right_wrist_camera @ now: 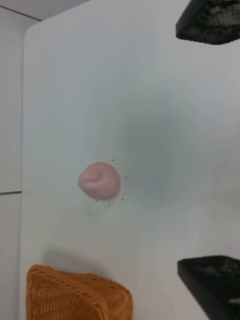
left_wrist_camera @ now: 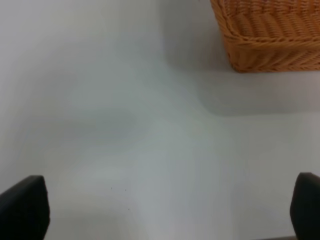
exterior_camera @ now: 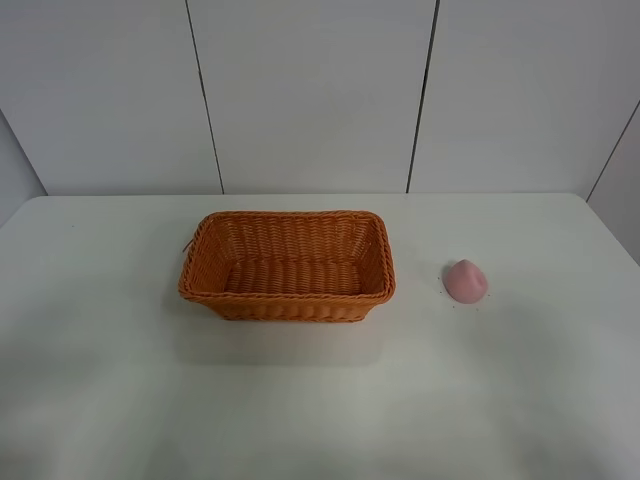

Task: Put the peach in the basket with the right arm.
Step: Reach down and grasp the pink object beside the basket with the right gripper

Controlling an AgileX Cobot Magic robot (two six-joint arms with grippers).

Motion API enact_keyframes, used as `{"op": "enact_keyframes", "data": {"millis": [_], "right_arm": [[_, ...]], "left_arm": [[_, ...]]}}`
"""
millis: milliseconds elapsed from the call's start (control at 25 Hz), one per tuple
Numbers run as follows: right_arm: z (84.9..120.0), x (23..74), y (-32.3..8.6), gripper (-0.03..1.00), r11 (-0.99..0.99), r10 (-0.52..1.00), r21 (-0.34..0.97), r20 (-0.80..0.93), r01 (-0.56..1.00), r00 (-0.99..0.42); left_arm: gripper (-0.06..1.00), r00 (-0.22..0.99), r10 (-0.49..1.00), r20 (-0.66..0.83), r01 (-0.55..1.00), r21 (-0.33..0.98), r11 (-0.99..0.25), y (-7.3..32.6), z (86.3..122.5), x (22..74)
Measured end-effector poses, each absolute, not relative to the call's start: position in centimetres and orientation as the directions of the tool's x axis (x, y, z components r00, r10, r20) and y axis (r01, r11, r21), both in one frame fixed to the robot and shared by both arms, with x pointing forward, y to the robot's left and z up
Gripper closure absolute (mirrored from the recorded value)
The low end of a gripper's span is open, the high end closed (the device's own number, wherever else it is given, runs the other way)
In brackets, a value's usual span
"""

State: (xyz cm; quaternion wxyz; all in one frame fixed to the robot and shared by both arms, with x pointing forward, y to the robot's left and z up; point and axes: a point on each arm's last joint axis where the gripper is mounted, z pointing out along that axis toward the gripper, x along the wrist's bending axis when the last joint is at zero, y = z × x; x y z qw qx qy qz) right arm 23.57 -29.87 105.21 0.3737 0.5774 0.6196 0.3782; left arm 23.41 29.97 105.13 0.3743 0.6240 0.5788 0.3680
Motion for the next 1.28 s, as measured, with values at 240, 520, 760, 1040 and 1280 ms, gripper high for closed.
{"op": "enact_keyframes", "data": {"millis": [240, 520, 760, 1040, 1280], "right_arm": [[105.2, 23.6, -29.9, 0.32, 0.047, 0.998, 0.900, -0.026, 0.433, -0.054], [105.7, 24.3, -29.9, 0.32, 0.047, 0.998, 0.892, -0.028, 0.449, -0.050], [107.1, 29.0, -29.6, 0.32, 0.050, 0.998, 0.781, -0.019, 0.623, -0.056], [108.9, 38.1, -29.2, 0.32, 0.050, 0.998, 0.608, -0.003, 0.792, -0.061], [106.8, 47.4, -28.8, 0.32, 0.052, 0.998, 0.419, 0.006, 0.906, -0.060]], "left_arm": [[-0.04, 0.059, 0.998, 0.026, 0.447, 0.893, -0.050, 30.0, 105.1, 23.4], [-0.04, 0.059, 0.998, 0.026, 0.447, 0.893, -0.050, 30.0, 105.1, 23.4], [-0.04, 0.059, 0.998, 0.026, 0.447, 0.893, -0.050, 30.0, 105.1, 23.4], [-0.04, 0.059, 0.998, 0.026, 0.447, 0.893, -0.050, 30.0, 105.1, 23.4], [-0.04, 0.059, 0.998, 0.026, 0.447, 0.893, -0.050, 30.0, 105.1, 23.4]]}}
